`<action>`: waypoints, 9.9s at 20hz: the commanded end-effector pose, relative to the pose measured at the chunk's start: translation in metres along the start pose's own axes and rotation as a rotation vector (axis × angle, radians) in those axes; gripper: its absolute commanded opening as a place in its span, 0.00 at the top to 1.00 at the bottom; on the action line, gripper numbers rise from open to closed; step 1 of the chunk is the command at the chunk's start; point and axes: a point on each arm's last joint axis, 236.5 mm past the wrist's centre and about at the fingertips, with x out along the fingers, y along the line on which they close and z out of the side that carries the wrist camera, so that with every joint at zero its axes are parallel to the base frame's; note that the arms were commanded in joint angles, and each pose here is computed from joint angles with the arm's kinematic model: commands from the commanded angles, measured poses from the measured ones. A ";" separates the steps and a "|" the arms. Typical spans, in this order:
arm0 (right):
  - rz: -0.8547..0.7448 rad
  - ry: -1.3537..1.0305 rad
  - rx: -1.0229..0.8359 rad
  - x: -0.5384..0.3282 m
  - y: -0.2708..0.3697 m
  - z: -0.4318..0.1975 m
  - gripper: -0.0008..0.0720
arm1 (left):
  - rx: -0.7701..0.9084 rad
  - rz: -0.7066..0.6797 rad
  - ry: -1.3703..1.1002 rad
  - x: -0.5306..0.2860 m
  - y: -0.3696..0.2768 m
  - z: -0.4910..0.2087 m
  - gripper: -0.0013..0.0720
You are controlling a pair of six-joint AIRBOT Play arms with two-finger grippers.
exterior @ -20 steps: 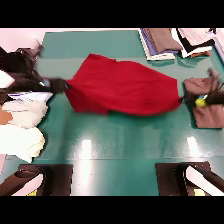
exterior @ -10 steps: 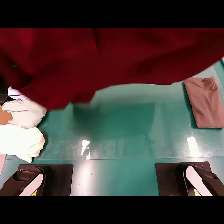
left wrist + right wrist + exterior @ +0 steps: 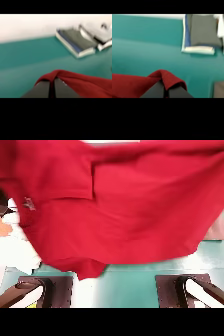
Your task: Fold the shirts.
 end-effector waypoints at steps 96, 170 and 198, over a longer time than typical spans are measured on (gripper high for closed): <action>0.042 0.801 0.329 0.236 -0.085 -0.277 0.97 | -0.410 0.189 0.623 0.149 0.106 -0.360 0.94; 0.375 0.778 0.340 0.290 0.104 -0.340 0.17 | -0.119 -0.010 0.255 0.137 0.022 -0.118 0.94; -0.020 0.270 0.479 0.206 -0.172 -0.134 0.97 | -0.048 -0.195 0.221 0.143 -0.073 -0.116 0.94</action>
